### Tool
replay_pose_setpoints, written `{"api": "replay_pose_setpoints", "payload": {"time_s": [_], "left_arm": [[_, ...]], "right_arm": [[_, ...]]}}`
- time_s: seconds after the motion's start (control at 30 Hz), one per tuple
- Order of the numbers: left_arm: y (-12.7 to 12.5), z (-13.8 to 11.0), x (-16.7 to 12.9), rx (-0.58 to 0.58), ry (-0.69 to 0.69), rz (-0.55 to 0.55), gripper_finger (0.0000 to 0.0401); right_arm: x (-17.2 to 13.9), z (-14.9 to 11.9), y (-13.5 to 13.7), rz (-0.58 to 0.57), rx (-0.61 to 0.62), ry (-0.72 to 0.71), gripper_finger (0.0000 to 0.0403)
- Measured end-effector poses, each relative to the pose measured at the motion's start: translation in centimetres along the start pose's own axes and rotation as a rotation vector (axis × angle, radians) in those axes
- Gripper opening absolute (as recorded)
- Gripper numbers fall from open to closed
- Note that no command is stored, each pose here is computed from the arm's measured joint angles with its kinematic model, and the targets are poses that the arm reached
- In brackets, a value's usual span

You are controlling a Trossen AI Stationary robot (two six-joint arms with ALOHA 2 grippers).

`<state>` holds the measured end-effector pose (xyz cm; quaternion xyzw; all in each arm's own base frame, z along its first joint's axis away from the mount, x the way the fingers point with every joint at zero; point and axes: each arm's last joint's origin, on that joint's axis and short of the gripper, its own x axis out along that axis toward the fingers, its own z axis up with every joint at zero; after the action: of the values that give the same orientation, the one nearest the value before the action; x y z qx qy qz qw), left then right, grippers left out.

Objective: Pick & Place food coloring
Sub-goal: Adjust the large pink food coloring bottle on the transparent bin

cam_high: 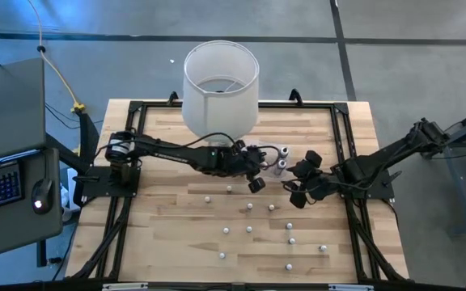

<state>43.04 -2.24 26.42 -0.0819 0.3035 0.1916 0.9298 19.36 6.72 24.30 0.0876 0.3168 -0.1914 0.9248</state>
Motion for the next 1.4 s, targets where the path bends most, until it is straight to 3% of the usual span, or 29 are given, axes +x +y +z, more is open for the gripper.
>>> {"api": "replay_pose_setpoints", "payload": {"time_s": [0.13, 0.37, 0.67, 0.9, 1.4], "left_arm": [[-0.2, 0.6, -0.5, -0.019, -0.016, -0.036, 0.0031], [0.0, 0.2, -0.3, -0.008, 0.007, -0.003, 0.0031], [2.4, 0.2, 0.5, -0.083, 0.061, 0.072, 0.0031], [4.2, 0.4, 1.0, -0.125, 0.112, 0.053, 0.0031], [4.9, 0.6, 1.2, -0.103, 0.115, 0.063, 0.0077]], "right_arm": [[0.0, 0.0, 0.0, 0.004, -0.003, 0.004, 0.0226], [0.0, 0.0, 0.0, 0.004, -0.003, 0.003, 0.0226], [0.0, 0.2, 0.1, 0.014, 0.012, -0.010, 0.0226], [0.0, 0.2, 0.1, 0.015, 0.016, -0.010, 0.0226], [0.0, 0.2, 0.1, 0.016, 0.017, -0.011, 0.0226]]}}
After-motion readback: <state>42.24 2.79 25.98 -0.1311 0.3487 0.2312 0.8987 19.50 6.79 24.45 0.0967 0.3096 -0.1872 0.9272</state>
